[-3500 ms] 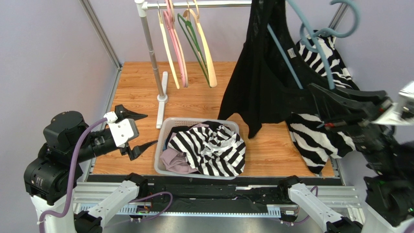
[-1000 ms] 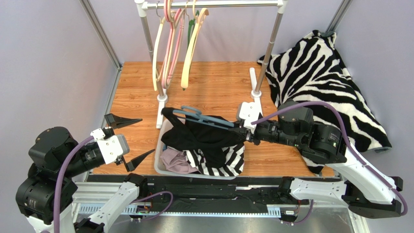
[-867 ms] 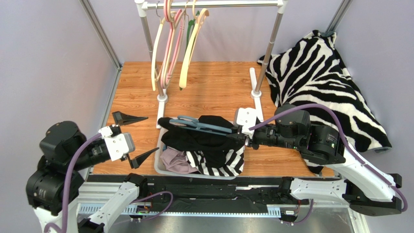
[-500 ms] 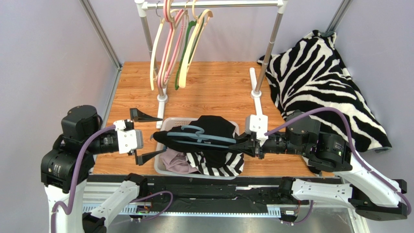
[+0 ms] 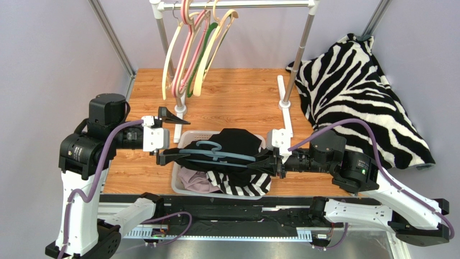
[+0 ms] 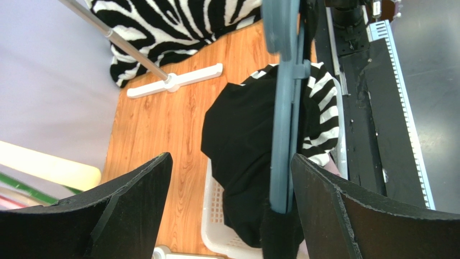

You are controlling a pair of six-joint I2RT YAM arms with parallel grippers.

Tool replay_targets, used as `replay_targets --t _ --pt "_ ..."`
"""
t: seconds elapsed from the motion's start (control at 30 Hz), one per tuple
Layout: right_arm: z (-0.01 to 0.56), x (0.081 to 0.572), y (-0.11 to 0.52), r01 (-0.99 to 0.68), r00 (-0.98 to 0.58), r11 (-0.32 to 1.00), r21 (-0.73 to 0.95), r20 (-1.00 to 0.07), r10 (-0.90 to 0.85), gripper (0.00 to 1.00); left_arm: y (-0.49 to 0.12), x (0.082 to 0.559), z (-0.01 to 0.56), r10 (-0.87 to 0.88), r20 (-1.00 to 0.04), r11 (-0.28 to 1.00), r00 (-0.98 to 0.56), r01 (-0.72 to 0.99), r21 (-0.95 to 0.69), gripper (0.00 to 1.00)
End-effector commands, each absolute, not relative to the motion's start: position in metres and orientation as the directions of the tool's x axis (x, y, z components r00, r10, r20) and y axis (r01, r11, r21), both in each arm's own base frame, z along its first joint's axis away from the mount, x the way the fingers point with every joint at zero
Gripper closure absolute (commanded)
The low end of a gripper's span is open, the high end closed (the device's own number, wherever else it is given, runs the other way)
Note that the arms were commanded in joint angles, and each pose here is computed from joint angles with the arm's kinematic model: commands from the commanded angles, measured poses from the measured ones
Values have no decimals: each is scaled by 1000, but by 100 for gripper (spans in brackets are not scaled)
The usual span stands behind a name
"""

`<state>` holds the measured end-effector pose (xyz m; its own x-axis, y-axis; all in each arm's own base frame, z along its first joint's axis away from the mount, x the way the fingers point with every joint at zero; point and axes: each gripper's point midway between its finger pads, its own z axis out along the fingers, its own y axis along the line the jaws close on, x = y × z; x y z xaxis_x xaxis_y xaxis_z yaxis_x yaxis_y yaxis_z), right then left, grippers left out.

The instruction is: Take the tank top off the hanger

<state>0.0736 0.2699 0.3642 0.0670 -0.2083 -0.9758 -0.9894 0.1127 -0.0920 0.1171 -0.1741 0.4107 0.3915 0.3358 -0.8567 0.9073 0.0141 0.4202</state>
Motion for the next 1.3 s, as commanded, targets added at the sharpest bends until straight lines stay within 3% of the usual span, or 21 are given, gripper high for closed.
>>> replay_targets --t 0.0,0.4,0.6,0.97,1.1,1.27 --pt "404 75 271 -980 137 134 -147 -987 -85 100 -163 64 362 431 -892 -80 138 990 115 12" --pt "417 85 249 -954 186 216 -206 -976 -110 100 -143 54 372 483 -830 -44 278 955 294 8" --pt "426 82 234 -950 190 229 -211 -976 -109 100 -137 56 350 534 -813 -30 232 966 256 11" --pt "417 76 251 -970 158 167 -176 -980 -117 100 -162 86 363 474 -854 -62 215 975 211 21" --pt "421 79 254 -967 170 175 -187 -980 -105 100 -167 84 355 479 -863 -85 160 987 136 31" --pt "427 82 254 -961 184 193 -197 -979 -83 100 -166 79 343 501 -859 -98 108 993 67 58"
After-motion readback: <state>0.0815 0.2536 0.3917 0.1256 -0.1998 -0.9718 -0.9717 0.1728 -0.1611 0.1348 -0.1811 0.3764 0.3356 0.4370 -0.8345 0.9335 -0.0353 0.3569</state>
